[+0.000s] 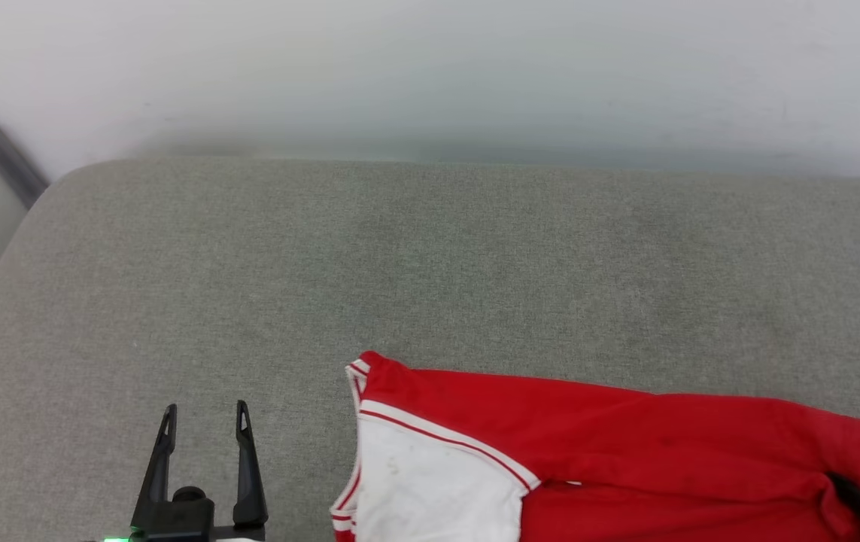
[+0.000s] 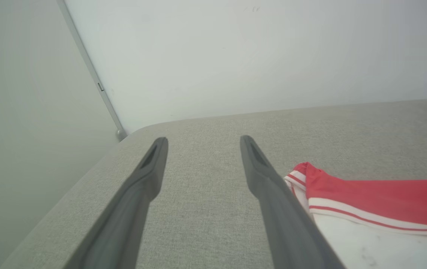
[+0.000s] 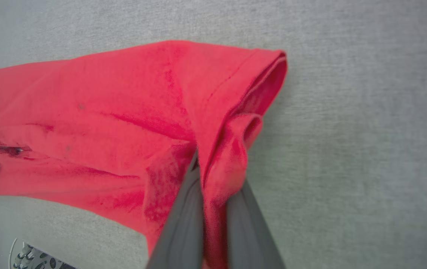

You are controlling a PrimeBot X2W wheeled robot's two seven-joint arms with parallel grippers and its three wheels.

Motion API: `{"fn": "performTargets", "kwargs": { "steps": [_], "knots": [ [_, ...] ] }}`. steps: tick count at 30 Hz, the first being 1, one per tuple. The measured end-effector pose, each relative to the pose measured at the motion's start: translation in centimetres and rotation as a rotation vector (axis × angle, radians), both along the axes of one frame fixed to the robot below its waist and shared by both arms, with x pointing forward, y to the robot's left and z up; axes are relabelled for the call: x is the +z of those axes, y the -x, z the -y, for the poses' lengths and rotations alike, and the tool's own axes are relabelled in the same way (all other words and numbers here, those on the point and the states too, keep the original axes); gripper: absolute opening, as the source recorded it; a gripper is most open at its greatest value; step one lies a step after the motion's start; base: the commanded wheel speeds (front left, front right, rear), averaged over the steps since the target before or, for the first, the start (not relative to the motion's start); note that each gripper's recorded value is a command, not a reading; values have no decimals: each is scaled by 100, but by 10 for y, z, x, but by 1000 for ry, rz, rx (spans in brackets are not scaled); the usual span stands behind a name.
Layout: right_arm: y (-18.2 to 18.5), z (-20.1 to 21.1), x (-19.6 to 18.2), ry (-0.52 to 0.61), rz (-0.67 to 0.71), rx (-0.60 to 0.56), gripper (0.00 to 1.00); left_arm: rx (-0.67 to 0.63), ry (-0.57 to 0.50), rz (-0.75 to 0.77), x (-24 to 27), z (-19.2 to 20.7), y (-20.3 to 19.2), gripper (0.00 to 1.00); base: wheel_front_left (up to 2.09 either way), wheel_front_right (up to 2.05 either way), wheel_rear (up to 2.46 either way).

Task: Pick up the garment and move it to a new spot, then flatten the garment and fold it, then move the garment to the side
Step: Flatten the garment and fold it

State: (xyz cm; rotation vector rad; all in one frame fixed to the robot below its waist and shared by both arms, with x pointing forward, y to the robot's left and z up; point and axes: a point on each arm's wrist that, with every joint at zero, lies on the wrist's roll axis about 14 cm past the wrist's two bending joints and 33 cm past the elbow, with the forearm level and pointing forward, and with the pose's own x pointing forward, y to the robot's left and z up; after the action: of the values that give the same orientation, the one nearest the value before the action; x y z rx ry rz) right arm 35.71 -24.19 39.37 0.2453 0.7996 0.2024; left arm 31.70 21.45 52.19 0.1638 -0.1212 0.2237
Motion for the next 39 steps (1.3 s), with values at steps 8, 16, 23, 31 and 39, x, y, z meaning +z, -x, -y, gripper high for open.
{"fn": "performTargets", "kwargs": {
  "steps": [8, 16, 23, 31, 39],
  "knots": [
    [16, 63, 8, 162, -39, -53, 0, -30, 1, 10, 3, 6, 7, 100, 0, 0, 0],
    [16, -17, 40, -45, -6, 125, 0, -51, 6, 15, 4, 10, 7, 100, 0, 0, 0],
    [10, -90, 78, -92, 84, 375, 0, -52, 16, -2, -1, 11, 2, 100, 0, 0, 0],
    [6, -174, 90, -64, 105, 667, 0, -47, 20, -1, -1, 9, -7, 100, 0, 0, 0],
    [-10, -228, 65, 51, 101, 847, 0, -35, 36, -11, -4, 7, -19, 100, 0, 0, 0]
  ]
}}
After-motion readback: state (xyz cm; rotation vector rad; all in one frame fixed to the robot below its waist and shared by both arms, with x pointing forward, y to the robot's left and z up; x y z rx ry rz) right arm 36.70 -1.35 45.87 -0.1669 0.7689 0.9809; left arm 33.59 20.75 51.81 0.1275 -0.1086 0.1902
